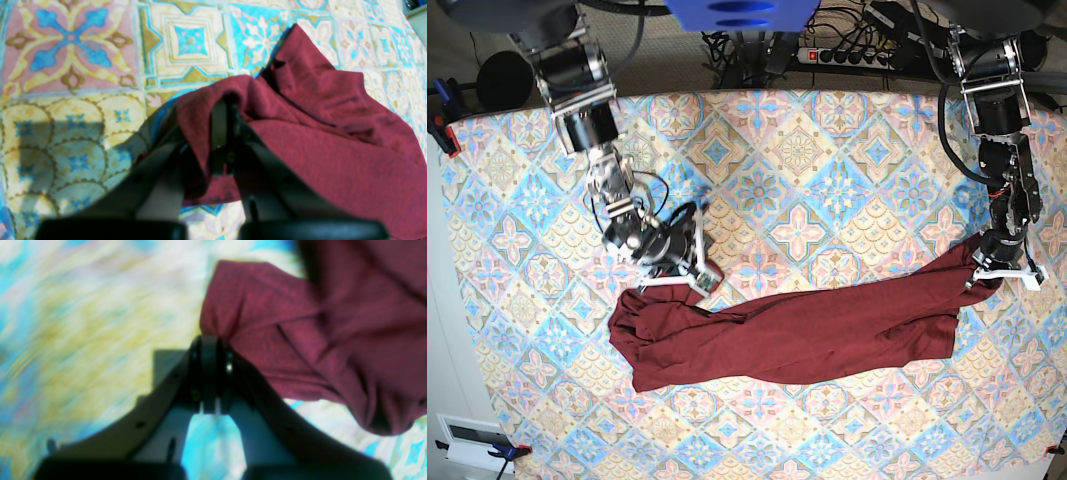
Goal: Layout the t-shirt on the table in an organized manner, then fold the t-shirt properly
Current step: 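Drag the held shirt part with the right gripper away from the table edge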
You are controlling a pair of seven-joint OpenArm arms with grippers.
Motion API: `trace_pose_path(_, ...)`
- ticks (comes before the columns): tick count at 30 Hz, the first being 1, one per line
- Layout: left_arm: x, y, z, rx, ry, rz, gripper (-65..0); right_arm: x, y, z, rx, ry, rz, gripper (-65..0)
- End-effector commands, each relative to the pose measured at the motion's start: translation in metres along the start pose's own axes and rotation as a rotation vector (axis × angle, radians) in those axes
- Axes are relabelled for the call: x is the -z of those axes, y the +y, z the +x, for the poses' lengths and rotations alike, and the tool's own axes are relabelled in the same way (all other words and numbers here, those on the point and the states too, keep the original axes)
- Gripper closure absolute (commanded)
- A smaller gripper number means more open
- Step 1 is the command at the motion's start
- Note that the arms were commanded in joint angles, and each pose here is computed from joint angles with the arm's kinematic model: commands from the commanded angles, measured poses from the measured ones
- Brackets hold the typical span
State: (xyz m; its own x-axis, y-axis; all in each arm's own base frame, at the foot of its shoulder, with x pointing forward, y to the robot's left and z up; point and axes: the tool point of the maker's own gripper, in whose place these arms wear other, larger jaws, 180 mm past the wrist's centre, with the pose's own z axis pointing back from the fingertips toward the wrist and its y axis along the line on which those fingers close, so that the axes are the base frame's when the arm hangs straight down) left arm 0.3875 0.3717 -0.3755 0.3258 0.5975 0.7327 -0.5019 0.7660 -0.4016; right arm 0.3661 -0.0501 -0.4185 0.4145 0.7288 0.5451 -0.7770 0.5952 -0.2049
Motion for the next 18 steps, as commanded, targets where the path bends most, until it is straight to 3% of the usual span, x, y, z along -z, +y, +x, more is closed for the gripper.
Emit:
trace_pose_path(1,-0.002,-0.007,0.028,0.004,-0.067,-0.019,-0.2,-0.012,-0.004,0.028,-0.02,-0.081,-0.025,0.0)
trace_pose_path(4,-0.002,-0.008,0.028,0.007,-0.066,-0.021,-0.1,-0.023,0.029,0.024,-0.019,-0.087,0.013,0.0)
trace_pose_path(8,-0.002,-0.008,0.028,0.009,-0.067,-0.019,-0.1,-0.028,0.099,0.012,0.081,-0.13,0.164,0.0)
trace_pose_path(12,-0.002,-0.007,0.03,0.012,-0.069,-0.017,-0.1,-0.038,0.156,0.048,0.128,-0.225,0.264,0.0)
trace_pose_path(18,-0.002,-0.005,0.03,0.014,-0.07,-0.015,-0.1,-0.057,0.257,0.123,0.072,-0.361,0.476,0.0)
